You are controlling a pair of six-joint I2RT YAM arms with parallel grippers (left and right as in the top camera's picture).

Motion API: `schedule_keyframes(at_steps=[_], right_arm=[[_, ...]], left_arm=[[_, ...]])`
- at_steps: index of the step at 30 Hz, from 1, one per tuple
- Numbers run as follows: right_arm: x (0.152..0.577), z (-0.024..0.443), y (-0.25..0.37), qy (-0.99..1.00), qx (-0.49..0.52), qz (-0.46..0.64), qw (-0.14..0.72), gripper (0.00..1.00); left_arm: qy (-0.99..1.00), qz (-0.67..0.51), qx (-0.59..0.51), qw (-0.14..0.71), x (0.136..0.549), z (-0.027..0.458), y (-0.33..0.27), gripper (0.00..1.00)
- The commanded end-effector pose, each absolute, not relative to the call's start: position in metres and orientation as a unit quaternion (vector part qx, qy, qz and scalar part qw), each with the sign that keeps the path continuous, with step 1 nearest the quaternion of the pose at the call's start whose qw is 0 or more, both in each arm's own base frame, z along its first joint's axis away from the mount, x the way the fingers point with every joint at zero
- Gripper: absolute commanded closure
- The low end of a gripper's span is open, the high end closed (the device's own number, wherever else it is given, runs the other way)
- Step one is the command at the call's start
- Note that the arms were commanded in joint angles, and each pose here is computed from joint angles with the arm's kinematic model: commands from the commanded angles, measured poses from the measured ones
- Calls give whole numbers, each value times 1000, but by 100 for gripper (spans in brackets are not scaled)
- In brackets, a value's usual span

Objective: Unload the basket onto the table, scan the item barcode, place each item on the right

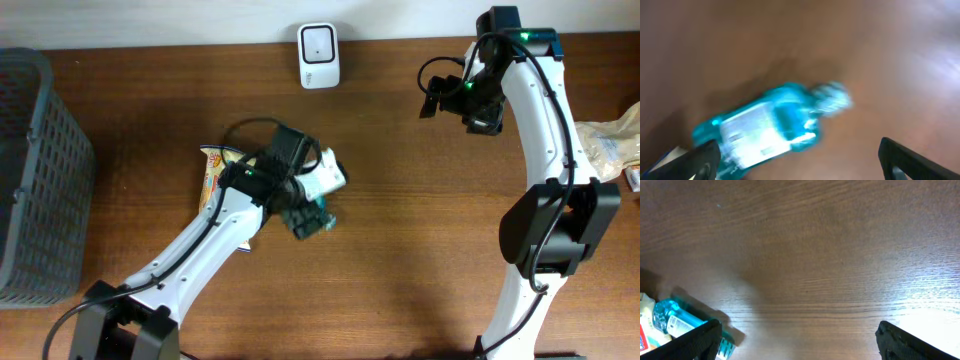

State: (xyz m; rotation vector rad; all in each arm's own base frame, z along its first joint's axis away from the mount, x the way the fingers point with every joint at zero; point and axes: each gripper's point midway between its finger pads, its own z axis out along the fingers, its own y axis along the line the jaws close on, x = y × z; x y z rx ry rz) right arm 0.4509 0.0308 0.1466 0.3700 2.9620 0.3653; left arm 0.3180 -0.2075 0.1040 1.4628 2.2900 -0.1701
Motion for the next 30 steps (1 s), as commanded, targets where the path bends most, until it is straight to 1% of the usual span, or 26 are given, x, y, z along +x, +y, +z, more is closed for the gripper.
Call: schedule_keyframes(at_steps=[1,4,7,10,11,15,17,19,20,21,23,25,26,27,28,30], right_arm=[[451,150,28,984,119,115,73,2],[451,150,28,984,119,115,73,1],[451,150,28,984,119,115,73,2],[451,150,28,984,119,115,73,2],[451,150,28,984,119,115,73,2],[451,150,28,984,119,115,73,2],[451,150,28,984,119,115,73,2],[451,150,28,983,119,115,73,2],[451,150,28,984,119,115,73,1],[451,150,28,984,119,115,73,1],[450,150,28,984,119,115,70,2],[449,150,28,984,119,114,69,2],[449,150,28,984,119,114,69,2],[449,150,28,984,119,114,69,2],[449,150,28,984,119,114,70,2],[450,150,28,984,119,114,70,1]], left_arm=[[719,-136,645,221,291,112,-233,0],[717,-149,646,216,286,112,-235,1],[717,-152,645,216,286,112,-235,10],[717,-151,645,217,287,110,-236,8],[734,-159,624,218,290,111,-239,1],[830,-196,473,223,306,119,-247,1],[901,-206,311,221,323,122,-244,1],[956,-208,87,189,333,118,-230,1],[961,-222,-4,166,331,116,-229,1],[957,-237,-82,150,332,117,-230,1],[942,-253,-180,125,333,118,-232,1],[938,-263,-198,113,331,119,-234,1],[938,-255,-201,120,333,118,-231,1],[939,-231,-211,144,339,115,-221,1],[939,-213,-222,153,342,111,-216,7],[936,-204,-253,135,336,103,-217,5]])
